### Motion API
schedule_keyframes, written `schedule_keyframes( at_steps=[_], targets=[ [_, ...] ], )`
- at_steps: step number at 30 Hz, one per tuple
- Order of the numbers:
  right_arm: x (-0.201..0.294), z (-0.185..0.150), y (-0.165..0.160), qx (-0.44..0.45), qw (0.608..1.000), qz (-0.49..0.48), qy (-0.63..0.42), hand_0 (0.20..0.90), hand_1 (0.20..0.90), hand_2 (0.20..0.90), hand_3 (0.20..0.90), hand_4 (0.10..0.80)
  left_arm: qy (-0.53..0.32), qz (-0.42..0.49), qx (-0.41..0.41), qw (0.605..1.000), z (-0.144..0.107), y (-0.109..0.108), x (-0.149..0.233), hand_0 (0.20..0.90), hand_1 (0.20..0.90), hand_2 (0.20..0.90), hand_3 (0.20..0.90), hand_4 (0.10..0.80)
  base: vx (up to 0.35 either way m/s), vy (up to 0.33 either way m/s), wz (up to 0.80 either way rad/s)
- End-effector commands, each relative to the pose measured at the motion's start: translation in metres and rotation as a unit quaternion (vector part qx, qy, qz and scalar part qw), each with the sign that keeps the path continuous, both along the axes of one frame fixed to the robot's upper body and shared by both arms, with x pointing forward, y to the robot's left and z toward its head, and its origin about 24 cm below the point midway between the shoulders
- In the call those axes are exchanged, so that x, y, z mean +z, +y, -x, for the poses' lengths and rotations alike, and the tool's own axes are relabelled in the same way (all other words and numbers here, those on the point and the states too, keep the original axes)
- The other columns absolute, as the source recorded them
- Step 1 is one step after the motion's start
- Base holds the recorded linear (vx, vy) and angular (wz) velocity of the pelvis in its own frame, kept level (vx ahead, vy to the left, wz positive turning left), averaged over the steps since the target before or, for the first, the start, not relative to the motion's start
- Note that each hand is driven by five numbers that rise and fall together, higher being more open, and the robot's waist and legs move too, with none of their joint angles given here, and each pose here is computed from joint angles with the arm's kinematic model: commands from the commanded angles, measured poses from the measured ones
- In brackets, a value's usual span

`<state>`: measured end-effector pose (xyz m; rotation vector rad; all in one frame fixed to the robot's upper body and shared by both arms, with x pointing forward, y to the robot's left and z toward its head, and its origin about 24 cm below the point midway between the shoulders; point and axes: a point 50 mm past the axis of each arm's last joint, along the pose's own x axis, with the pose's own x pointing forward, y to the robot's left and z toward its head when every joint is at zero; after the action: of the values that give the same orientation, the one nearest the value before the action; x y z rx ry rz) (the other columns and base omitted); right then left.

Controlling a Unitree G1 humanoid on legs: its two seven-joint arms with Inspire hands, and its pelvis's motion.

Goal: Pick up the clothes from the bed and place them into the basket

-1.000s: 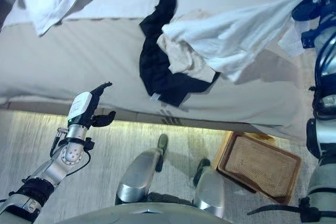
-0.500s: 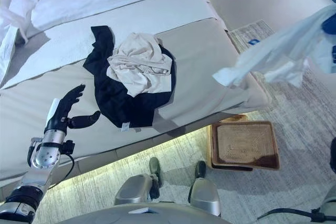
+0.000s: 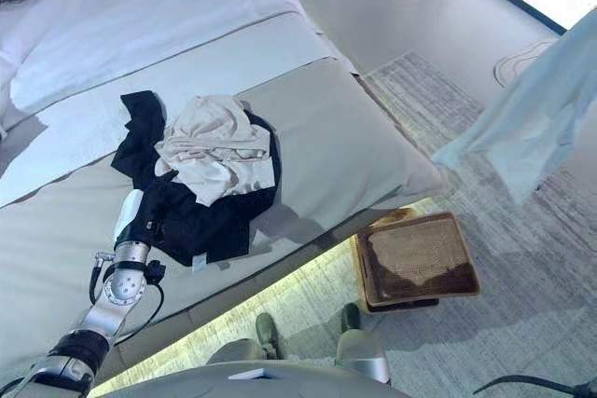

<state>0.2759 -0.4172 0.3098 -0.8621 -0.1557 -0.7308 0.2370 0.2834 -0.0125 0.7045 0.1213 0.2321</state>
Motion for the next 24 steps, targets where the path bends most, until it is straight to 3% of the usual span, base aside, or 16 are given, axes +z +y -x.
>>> schedule_keyframes(
  at_steps=[1,8,16,24],
  targets=[
    [0.022,0.014,0.005,0.003,0.996,0.07,-0.049,0.3,0.3,0.3,0.2,0.1,-0.042,-0.032,-0.007,0.999,-0.009,0.007,0.016,0.9,0.9,0.9,0.9,0.8,0.004,0.02,-0.2],
    [-0.041,0.011,0.001,0.032,0.999,0.014,0.018,0.3,0.3,0.3,0.2,0.1,-0.031,-0.009,-0.004,0.999,-0.011,0.004,0.01,0.9,0.9,0.9,0.9,0.8,-0.002,0.015,-0.18],
    [-0.132,0.006,-0.008,0.019,0.985,-0.157,0.072,0.3,0.3,0.3,0.2,0.1,-0.02,0.015,-0.025,0.999,-0.015,-0.018,0.0,0.9,0.9,0.9,0.9,0.8,-0.001,0.01,-0.06],
    [-0.175,0.004,-0.007,0.002,0.975,-0.15,0.165,0.3,0.3,0.3,0.2,0.1,-0.002,0.024,-0.042,0.999,-0.02,-0.027,-0.003,0.9,0.9,0.9,0.9,0.8,0.001,-0.001,-0.01]
  ],
)
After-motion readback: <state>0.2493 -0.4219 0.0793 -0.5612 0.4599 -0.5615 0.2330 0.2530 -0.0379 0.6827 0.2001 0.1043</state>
